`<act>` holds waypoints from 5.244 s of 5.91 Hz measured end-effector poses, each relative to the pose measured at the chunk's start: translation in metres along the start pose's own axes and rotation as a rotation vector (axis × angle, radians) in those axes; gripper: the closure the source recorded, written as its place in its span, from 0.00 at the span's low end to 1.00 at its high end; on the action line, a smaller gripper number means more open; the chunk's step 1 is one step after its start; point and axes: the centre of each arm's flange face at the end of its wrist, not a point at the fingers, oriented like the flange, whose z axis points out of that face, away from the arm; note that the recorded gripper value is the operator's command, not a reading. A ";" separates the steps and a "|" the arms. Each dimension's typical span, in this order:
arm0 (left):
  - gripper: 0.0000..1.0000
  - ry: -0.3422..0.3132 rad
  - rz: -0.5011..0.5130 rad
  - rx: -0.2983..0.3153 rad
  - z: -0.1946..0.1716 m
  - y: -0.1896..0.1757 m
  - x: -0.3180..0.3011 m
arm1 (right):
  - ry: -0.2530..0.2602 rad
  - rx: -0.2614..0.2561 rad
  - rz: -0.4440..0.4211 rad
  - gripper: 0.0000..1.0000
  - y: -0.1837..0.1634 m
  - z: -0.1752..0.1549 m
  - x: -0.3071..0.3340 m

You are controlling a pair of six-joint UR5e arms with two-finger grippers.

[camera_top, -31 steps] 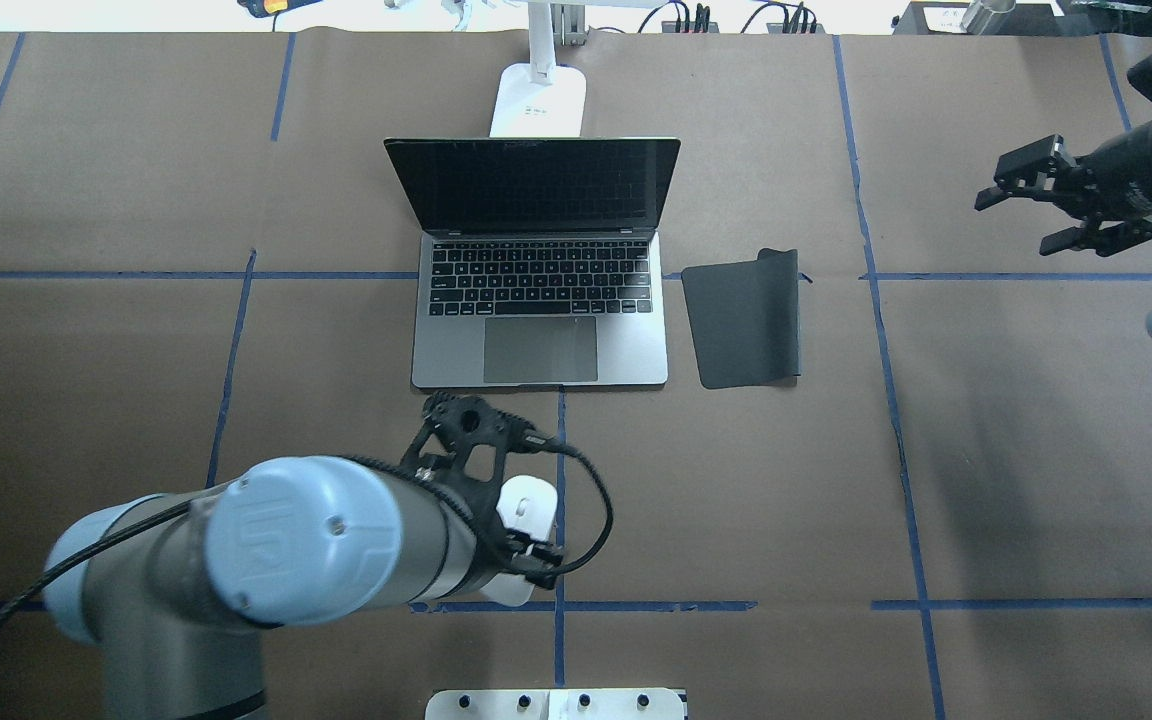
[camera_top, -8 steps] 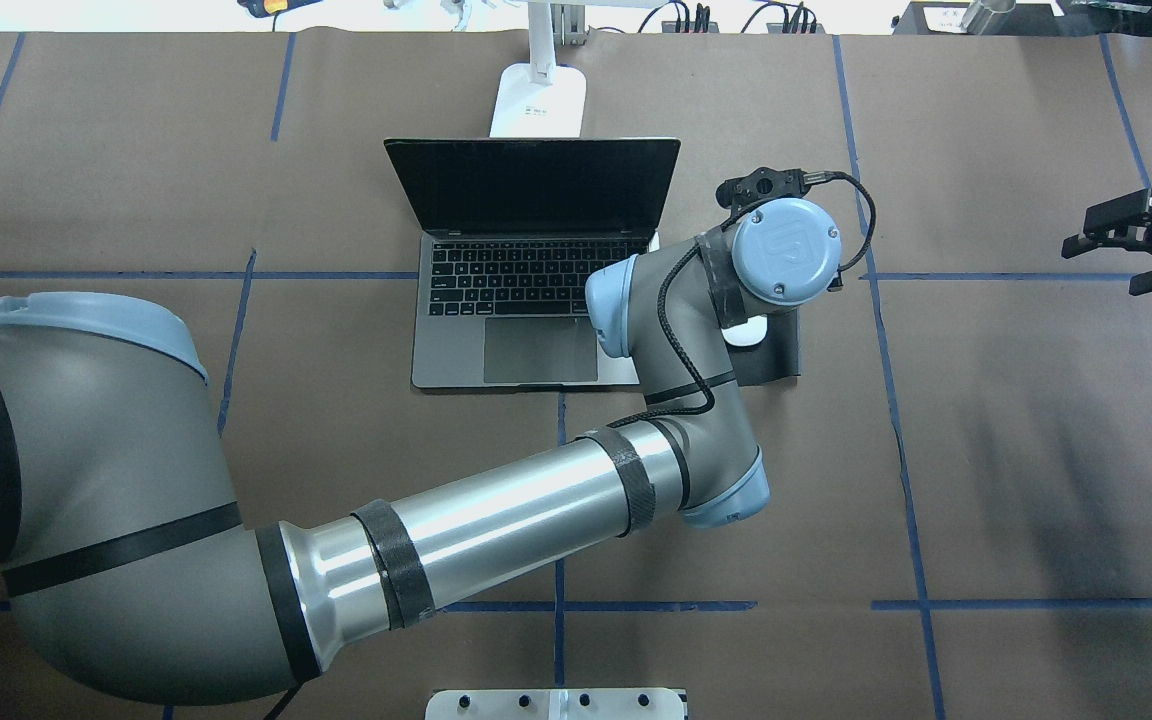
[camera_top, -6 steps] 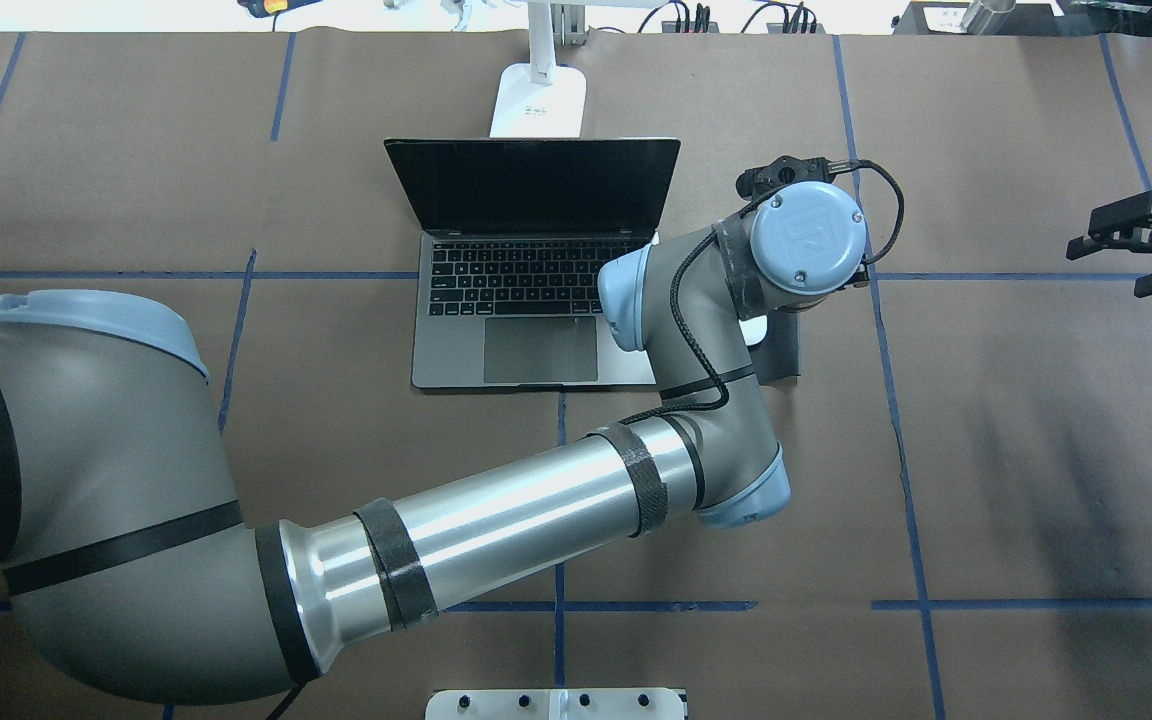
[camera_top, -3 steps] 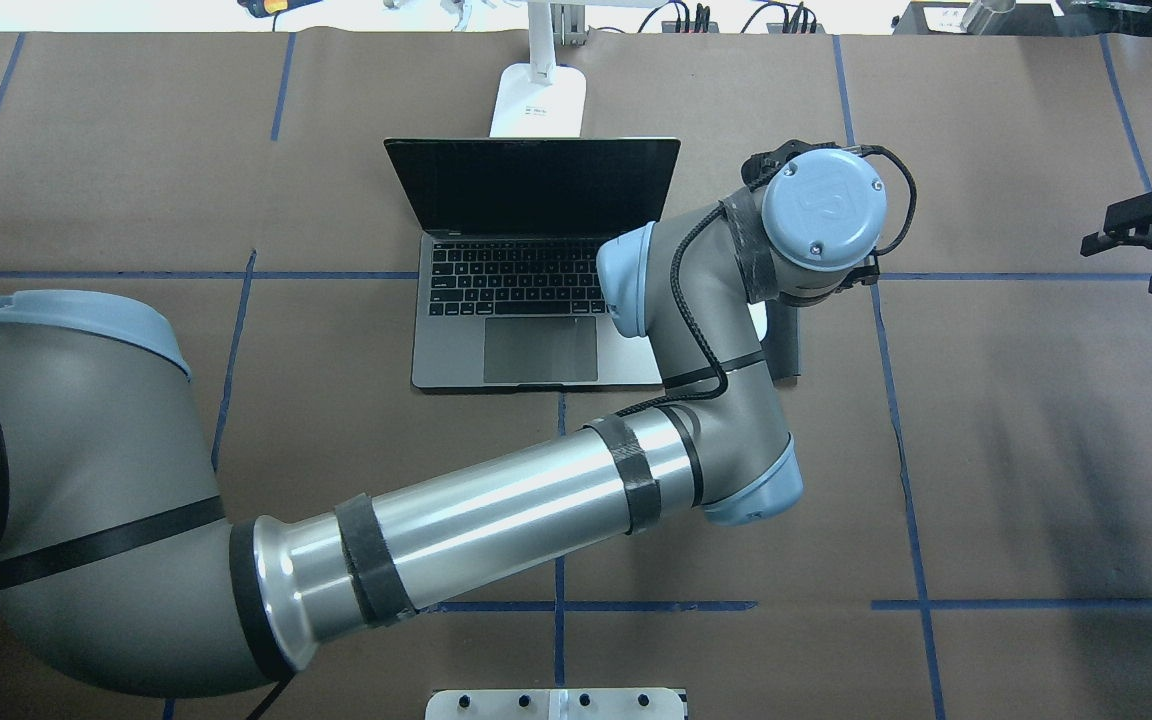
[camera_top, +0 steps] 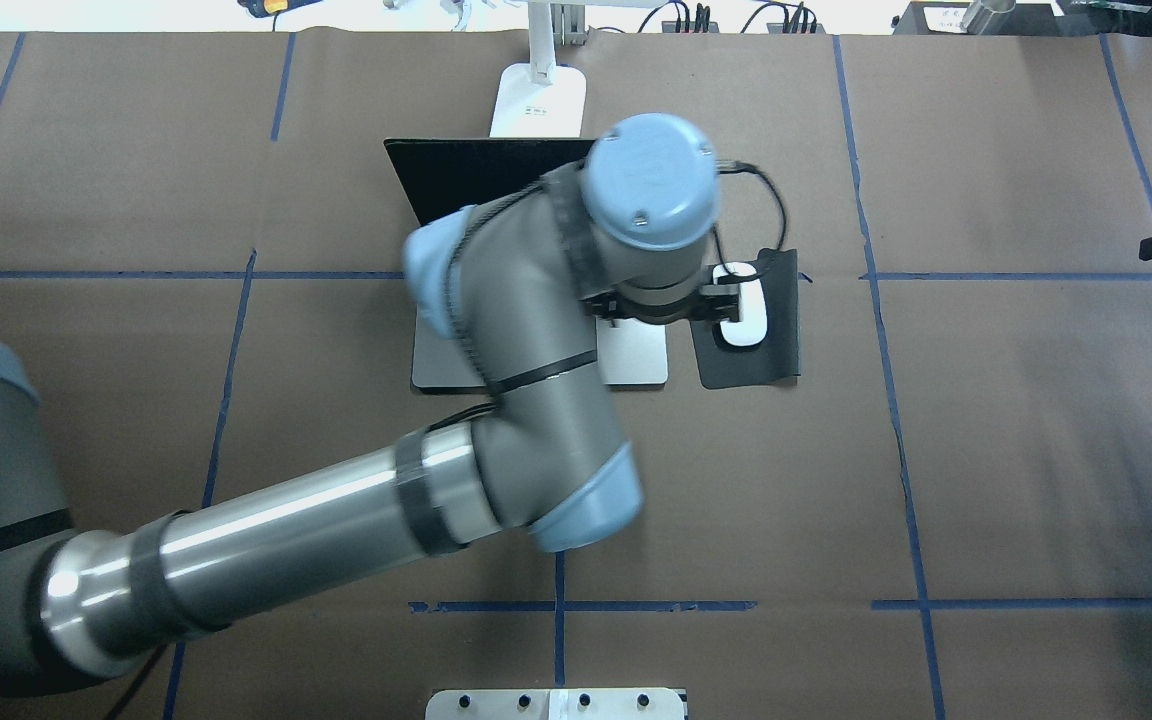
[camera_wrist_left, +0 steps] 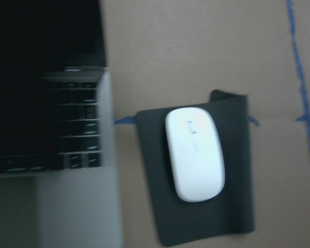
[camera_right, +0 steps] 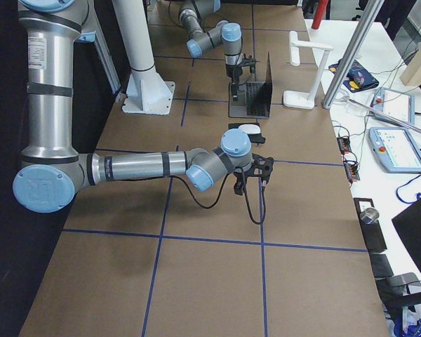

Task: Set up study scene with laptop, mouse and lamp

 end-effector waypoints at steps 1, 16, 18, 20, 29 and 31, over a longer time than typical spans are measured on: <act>0.01 -0.017 0.041 -0.014 -0.012 0.013 -0.048 | -0.003 -0.003 -0.010 0.00 0.002 -0.005 0.009; 0.00 -0.034 0.021 -0.280 -0.167 0.031 -0.803 | 0.183 -0.192 -0.391 0.00 0.004 -0.073 0.122; 0.00 -0.036 -0.008 -0.264 -0.173 0.030 -0.803 | 0.245 -0.206 -0.390 0.00 0.009 -0.068 0.134; 0.00 -0.036 -0.003 -0.252 -0.176 0.033 -0.801 | 0.260 -0.209 -0.397 0.00 0.010 -0.066 0.134; 0.00 -0.026 0.001 -0.245 -0.185 0.078 -0.797 | 0.251 -0.198 -0.407 0.00 0.015 -0.069 0.125; 0.00 -0.027 0.001 -0.245 -0.186 0.078 -0.797 | 0.251 -0.198 -0.407 0.00 0.015 -0.070 0.125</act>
